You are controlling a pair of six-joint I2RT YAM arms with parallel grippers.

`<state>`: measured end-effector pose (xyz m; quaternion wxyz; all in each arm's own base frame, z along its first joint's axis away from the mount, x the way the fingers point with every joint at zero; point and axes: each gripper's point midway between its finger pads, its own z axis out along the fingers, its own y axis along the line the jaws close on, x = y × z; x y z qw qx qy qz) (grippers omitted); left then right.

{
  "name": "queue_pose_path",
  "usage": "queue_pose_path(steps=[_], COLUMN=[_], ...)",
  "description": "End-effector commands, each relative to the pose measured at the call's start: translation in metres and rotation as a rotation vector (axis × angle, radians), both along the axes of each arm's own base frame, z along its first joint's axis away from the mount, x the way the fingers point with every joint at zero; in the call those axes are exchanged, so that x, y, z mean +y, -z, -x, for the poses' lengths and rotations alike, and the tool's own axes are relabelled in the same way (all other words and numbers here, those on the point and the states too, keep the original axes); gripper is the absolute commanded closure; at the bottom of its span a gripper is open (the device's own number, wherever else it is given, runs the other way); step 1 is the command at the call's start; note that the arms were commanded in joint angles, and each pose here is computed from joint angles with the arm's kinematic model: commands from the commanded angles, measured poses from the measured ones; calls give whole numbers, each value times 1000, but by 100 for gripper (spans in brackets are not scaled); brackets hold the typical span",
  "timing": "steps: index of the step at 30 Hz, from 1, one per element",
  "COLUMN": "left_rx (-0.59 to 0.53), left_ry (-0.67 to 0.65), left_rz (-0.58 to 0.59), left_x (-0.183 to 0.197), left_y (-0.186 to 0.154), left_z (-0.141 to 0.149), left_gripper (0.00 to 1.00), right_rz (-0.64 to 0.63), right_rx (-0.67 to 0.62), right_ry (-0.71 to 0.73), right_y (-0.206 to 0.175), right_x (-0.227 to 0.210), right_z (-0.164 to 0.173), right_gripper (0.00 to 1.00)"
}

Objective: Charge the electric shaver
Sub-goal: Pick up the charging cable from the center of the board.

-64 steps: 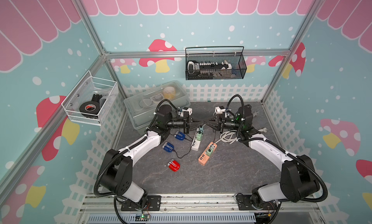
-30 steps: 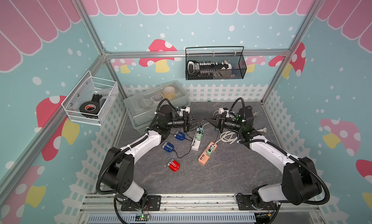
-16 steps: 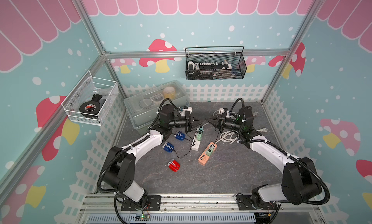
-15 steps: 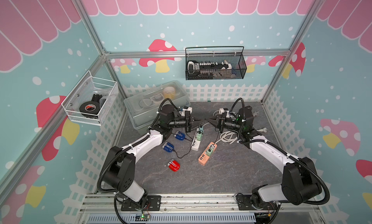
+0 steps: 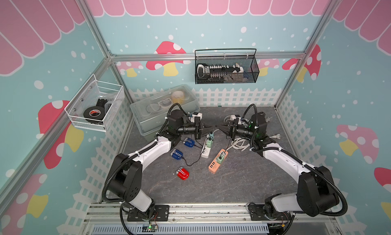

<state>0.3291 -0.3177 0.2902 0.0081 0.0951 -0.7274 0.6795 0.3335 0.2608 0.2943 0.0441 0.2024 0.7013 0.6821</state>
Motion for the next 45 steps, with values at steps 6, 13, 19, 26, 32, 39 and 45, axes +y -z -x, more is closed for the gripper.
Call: queue_pose_path(steps=[6,13,19,26,32,39,45], left_rx=[21,17,15,7,10,10,9], left_ry=[61,70,73,77,83,83,84], left_rz=[-10,-4,-3,2,1,1,2], left_x=[4,5,5,5,3,3,2], left_y=[-8,-11,-12,-14,-12,-12,-11], left_z=[15,17,19,20,22,22,21], left_gripper=[100,100,100,100,100,100,100], right_rz=[-9,8,8,23,12,3,3], right_rx=[-50,-29,-24,12,4,3,10], right_ry=[-154,-158,-137,-119,-99,-96,-88], right_y=[-16,-4,-2,12,7,5,8], right_x=[7,8,8,6,7,9,7], right_z=[26,24,19,18,10,5,6], right_gripper=[63,66,74,73,80,85,92])
